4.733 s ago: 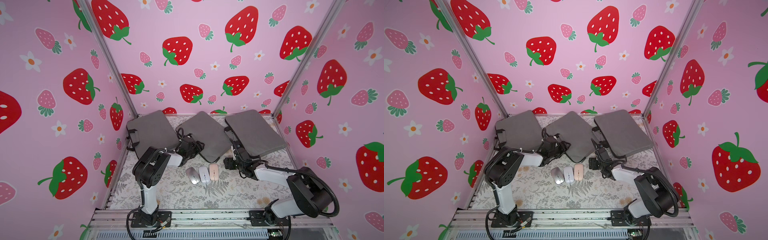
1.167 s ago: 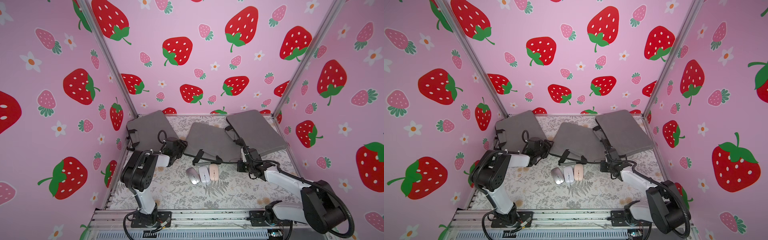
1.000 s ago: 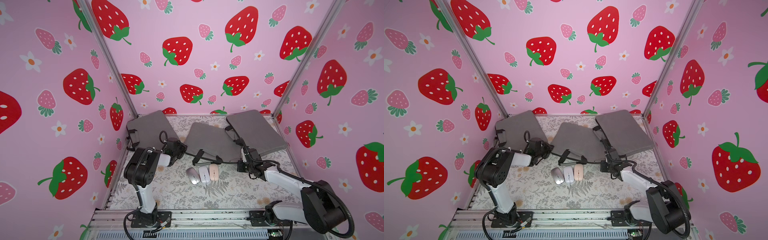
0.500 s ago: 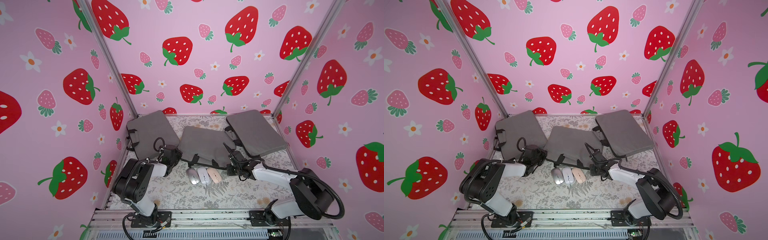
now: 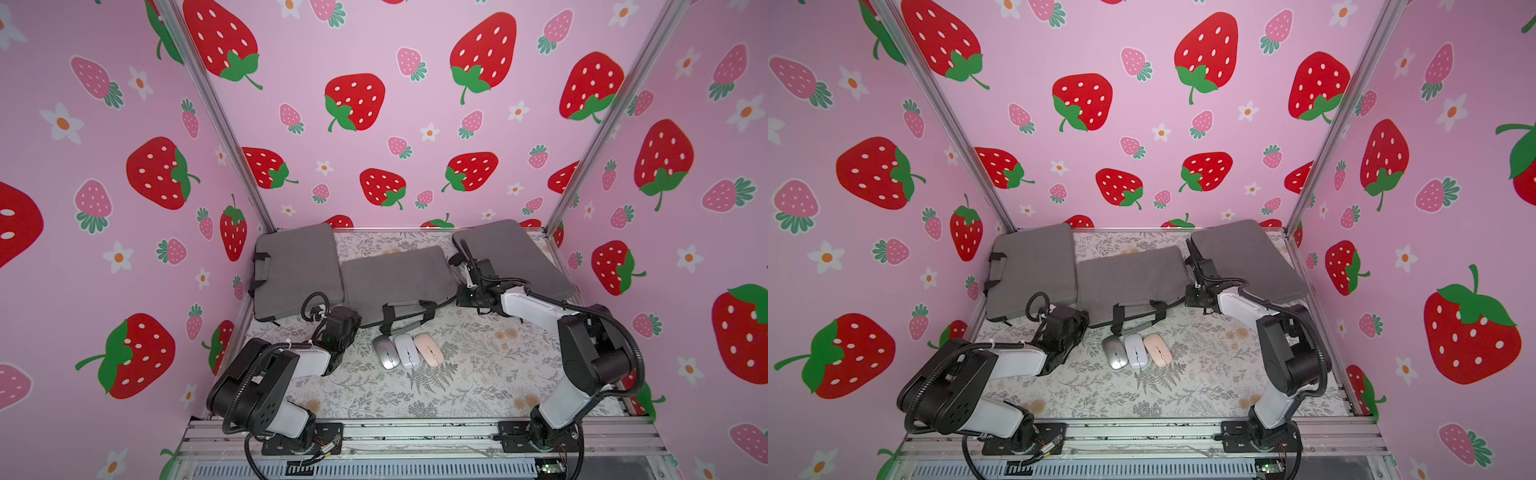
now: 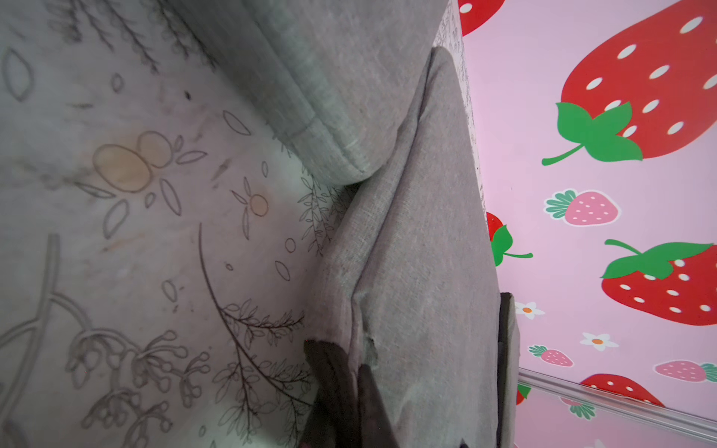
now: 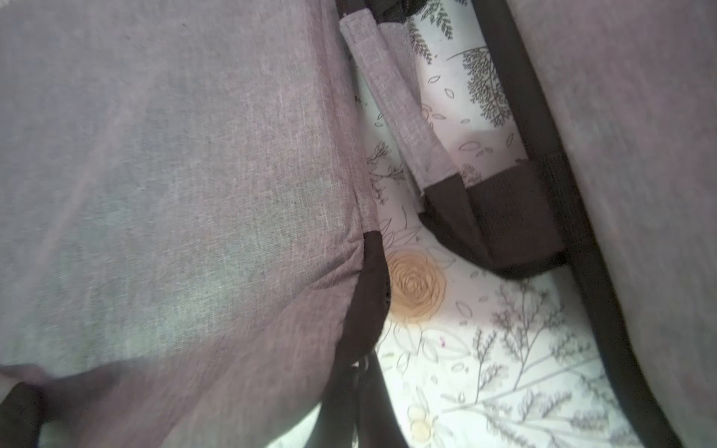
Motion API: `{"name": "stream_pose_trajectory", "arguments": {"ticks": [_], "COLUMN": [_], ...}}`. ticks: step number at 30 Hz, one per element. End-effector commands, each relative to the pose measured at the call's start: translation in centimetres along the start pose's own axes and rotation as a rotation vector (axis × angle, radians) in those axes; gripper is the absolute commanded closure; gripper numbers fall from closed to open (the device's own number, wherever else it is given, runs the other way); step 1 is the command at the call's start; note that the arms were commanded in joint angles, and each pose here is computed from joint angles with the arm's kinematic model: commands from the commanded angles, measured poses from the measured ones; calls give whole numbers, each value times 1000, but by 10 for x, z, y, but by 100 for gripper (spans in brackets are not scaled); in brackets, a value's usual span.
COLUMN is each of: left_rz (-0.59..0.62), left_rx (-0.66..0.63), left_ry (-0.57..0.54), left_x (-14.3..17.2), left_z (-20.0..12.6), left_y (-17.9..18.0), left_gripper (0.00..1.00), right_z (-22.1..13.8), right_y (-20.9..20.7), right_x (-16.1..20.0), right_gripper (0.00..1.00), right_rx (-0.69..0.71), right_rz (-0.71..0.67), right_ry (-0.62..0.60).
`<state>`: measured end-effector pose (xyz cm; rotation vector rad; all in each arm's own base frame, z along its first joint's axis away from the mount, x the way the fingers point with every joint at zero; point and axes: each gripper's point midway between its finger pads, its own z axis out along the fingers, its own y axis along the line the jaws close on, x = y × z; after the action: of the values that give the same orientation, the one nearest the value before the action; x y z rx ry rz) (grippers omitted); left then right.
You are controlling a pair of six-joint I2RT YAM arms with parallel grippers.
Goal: Put the mouse into the laptop bag
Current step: Unzip the zipper on the zippered laptop bag.
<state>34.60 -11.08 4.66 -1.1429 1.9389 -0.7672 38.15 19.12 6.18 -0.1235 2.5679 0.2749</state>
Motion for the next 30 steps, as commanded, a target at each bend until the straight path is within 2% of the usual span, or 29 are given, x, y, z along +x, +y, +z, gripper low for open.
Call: {"name": "stream_pose_trajectory", "arguments": {"ticks": [1,5,8,10,14,18,23,27,28,30], "left_rz": [34,-9,-34,-38,23,48,88,130,134,132], "left_rx": [40,53,110,102,41,60,52,69,63,53], "left_ry": [73,113,79,48,58,28,43,39,41,32], "left_x": [34,56,62,62,71,72,85,100,101,96], "left_z": [8,31,32,29,30,21,16,9,8,4], "left_y": [-19,-19,-20,-16,-22,-31,-41,-47,-46,-42], "left_gripper": [100,100,100,100,100,100,100,100,98,67], "right_z": [16,17,10,6,0,-4,-14,-16,-16,-19], "right_y": [-24,-30,-23,-13,18,55,95,110,107,97], "right_x": [30,63,75,82,94,104,104,99,99,98], "right_gripper": [100,100,100,100,100,100,100,100,100,100], "right_rx": [74,80,84,76,20,-44,-116,-129,-118,-81], "right_rz": [-5,-15,-65,-101,-176,-244,-295,-313,-310,-302], "right_ry": [76,118,122,127,123,135,110,94,90,68]}}
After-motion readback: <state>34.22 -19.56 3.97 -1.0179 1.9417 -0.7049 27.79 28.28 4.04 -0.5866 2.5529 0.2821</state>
